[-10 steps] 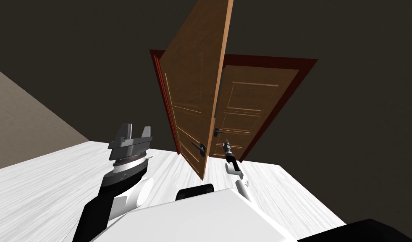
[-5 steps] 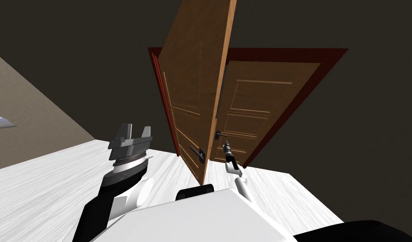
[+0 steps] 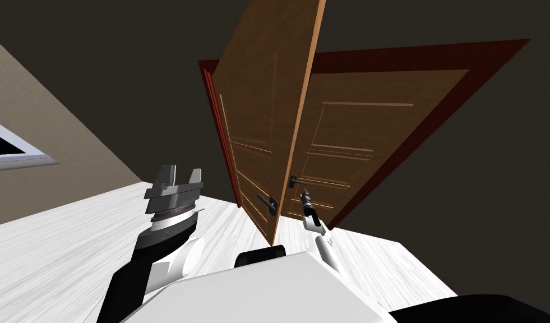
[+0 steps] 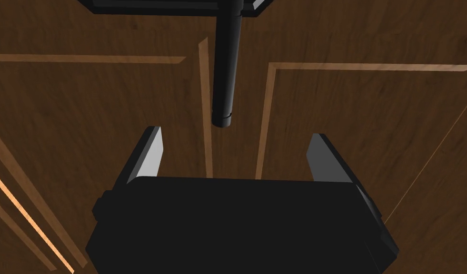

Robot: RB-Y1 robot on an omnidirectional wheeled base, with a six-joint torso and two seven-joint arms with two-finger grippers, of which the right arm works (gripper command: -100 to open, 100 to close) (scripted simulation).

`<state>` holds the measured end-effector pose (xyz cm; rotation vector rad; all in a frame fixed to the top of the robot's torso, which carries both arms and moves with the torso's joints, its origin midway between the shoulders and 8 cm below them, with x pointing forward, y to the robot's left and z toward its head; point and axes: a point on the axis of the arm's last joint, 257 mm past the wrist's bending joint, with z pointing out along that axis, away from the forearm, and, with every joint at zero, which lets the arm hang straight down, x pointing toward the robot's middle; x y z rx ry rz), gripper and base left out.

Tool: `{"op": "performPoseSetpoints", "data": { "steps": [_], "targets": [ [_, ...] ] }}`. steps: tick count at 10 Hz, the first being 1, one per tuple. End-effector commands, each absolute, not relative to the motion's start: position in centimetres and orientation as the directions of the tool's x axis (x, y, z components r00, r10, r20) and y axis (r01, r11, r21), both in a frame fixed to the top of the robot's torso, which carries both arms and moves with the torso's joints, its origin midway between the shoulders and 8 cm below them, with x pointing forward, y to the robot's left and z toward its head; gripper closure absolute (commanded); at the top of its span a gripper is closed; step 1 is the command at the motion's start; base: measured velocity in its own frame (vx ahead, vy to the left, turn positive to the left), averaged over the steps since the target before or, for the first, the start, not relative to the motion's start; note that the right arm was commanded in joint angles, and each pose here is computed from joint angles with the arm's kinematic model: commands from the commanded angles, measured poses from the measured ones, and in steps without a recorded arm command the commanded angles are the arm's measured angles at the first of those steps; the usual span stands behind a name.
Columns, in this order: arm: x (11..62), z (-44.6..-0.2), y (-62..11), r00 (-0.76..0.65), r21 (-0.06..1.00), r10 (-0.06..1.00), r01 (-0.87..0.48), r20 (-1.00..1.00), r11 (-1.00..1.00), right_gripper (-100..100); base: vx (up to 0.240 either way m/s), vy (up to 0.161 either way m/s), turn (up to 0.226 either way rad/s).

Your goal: Pull the door open

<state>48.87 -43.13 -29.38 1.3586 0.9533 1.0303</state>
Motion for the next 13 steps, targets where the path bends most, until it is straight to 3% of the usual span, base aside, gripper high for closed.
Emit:
{"op": "performPoseSetpoints", "data": {
  "steps": [1,13],
  "targets": [
    [48.2,-29.5,-45.9,0.336,0.999,0.941,-0.02,0.041,-0.036,-100,-0.008,-0.043,0.255],
    [44.5,-29.6,-57.9,0.545,1.0,0.838,-0.02,0.031,-0.024,-100,-0.005,-0.055,0.168]
  ]
}}
